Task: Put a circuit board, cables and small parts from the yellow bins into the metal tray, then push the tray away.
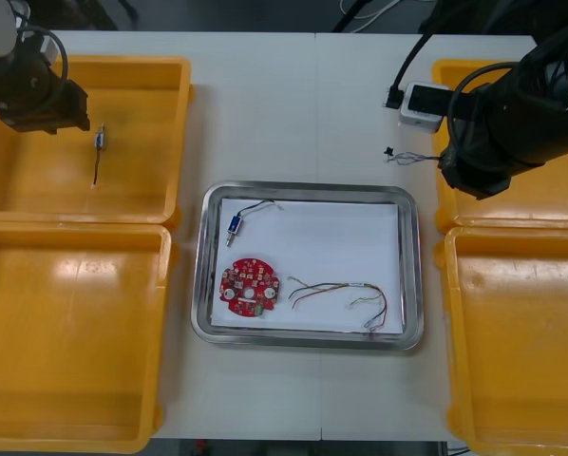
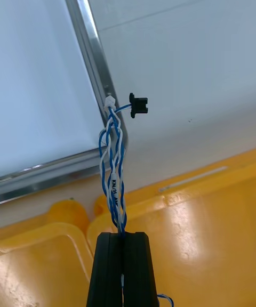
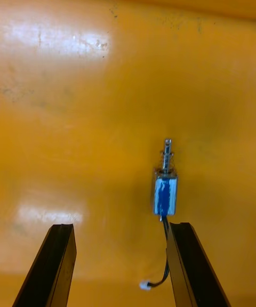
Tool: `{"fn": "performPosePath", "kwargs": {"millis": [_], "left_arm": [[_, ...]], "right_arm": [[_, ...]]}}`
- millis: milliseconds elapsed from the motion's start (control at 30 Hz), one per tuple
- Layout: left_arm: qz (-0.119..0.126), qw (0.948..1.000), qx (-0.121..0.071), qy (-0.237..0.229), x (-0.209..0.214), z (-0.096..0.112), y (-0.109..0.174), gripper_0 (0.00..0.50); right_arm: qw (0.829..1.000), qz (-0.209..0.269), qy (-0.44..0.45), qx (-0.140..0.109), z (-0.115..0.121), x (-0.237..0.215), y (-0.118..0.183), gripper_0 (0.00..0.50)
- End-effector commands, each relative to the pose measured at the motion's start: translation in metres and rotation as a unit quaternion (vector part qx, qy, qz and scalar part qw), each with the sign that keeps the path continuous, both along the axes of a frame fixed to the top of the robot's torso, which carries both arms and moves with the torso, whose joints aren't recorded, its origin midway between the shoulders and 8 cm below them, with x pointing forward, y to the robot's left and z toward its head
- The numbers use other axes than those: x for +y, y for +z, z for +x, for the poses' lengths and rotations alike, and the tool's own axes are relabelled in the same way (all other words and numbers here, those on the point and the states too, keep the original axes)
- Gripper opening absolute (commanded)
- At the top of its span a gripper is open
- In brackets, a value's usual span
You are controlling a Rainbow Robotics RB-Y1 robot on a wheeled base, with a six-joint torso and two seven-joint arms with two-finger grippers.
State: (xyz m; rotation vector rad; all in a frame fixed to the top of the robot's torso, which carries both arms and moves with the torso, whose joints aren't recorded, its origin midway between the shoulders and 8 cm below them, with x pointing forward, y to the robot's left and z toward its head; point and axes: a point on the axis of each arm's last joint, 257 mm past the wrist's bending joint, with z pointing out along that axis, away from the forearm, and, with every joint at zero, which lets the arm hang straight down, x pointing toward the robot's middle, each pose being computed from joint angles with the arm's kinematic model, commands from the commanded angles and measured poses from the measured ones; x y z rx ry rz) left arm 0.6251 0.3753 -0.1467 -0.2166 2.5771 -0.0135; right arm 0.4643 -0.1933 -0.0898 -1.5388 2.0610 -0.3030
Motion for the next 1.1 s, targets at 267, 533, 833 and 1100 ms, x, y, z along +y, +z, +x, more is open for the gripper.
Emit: {"fn": "performPosePath", "kwargs": {"millis": [267, 533, 833, 1100], "left_arm": [[-0.028, 0.9981, -0.054, 0.010, -0.038, 0.037, 0.015, 0.500], [-0.021, 0.9986, -0.048, 0.003, -0.047, 0.038, 0.002, 0.500], [-0.014, 0.9991, -0.041, -0.001, -0.046, 0.036, -0.012, 0.500], [-0.011, 0.9991, -0.041, -0.002, -0.043, 0.035, -0.017, 0.500]], "right_arm": [[0.995, -0.038, 0.089, 0.016, -0.028, 0.065, -0.024, 0.000], [0.992, -0.063, 0.099, 0.039, -0.035, 0.084, -0.055, 0.000], [0.989, -0.099, 0.087, 0.073, -0.037, 0.083, -0.091, 0.000], [0.991, -0.075, 0.079, 0.078, -0.024, 0.098, -0.110, 0.000]]}}
